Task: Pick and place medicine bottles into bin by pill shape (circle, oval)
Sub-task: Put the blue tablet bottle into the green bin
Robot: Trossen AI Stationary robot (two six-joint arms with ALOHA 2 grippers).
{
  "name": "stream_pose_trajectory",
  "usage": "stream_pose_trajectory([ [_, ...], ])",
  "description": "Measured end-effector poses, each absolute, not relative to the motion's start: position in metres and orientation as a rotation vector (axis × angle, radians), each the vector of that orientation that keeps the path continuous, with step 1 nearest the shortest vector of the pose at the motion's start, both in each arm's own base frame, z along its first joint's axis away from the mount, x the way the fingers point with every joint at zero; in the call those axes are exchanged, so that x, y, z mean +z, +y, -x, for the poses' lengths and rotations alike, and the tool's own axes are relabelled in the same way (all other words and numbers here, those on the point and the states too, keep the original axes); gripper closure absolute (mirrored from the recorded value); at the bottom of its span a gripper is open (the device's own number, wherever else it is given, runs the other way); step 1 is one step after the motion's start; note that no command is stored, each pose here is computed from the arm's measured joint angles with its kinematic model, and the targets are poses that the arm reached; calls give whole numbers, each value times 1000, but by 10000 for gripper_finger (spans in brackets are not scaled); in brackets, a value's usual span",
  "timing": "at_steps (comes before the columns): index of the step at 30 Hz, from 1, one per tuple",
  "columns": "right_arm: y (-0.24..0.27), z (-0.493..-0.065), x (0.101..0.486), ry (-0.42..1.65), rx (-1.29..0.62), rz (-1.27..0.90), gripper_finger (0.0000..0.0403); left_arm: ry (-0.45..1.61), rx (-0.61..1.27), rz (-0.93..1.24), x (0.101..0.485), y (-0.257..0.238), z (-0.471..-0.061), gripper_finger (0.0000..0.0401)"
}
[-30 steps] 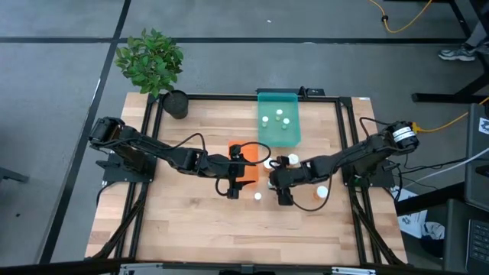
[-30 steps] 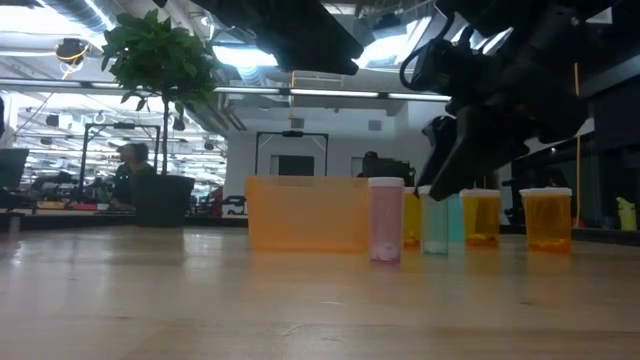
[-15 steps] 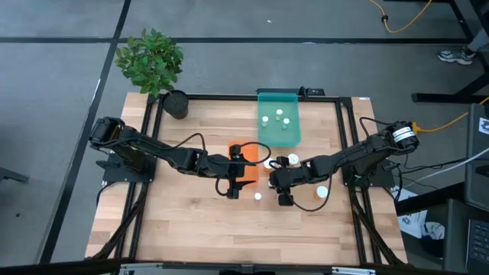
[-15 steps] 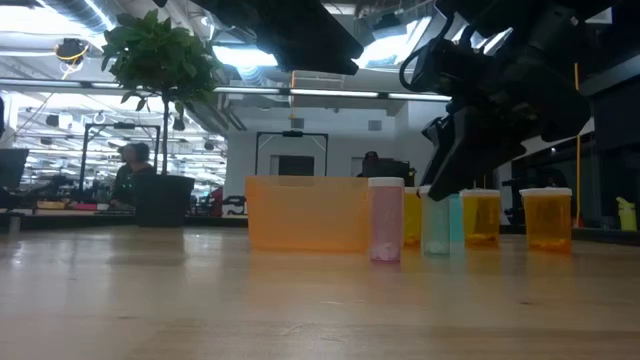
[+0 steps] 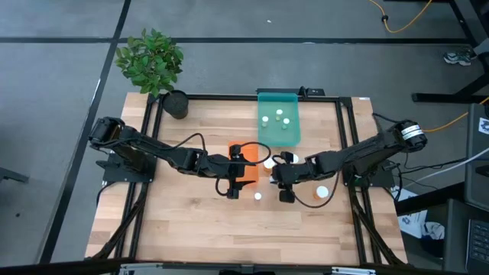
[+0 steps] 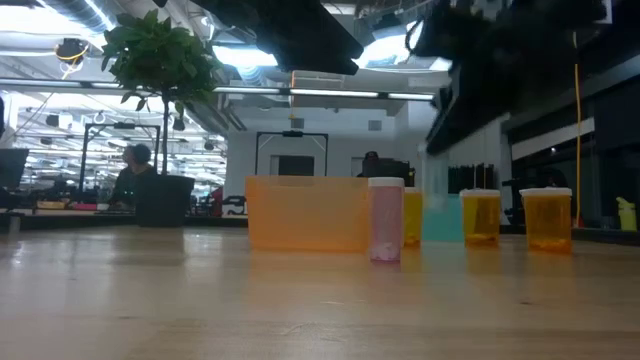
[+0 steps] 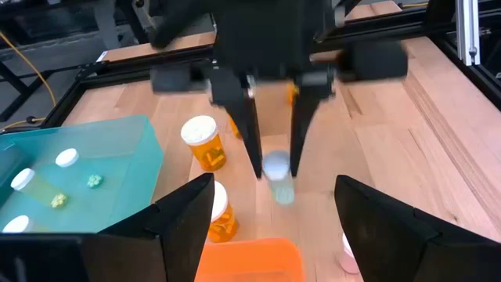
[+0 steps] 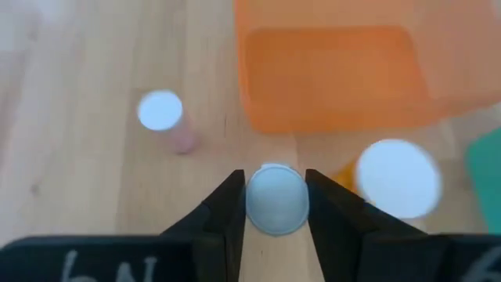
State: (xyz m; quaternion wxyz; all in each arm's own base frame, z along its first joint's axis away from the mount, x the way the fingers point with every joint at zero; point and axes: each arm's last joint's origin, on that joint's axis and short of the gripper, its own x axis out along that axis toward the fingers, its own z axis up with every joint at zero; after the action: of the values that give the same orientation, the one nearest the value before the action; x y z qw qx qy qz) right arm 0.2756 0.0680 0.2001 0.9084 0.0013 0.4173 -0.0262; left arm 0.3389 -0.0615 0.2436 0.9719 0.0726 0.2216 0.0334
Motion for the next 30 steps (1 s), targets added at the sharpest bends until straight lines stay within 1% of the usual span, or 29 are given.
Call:
stream_pose_trajectory([
  [3,67,-271,222,835,-53,-2,289,453,67,-148,243,-61,-339,145],
  [7,62,-263,248,779,-73,62,286,453,67,-148,243,-61,-339,145],
  [12,41,-251,273,717,-214,129,287,457,67,-149,243,-61,-339,145],
  [15,20,-252,278,688,-306,125,287,458,67,-149,243,-61,-339,145],
  [21,-36,-262,266,737,-464,62,287,457,67,-149,243,-61,-339,145],
  [26,-82,-264,243,792,-525,-40,287,458,67,-149,243,-61,-338,145],
  [30,-108,-267,223,798,-550,-106,286,459,67,-149,243,-61,-338,145],
])
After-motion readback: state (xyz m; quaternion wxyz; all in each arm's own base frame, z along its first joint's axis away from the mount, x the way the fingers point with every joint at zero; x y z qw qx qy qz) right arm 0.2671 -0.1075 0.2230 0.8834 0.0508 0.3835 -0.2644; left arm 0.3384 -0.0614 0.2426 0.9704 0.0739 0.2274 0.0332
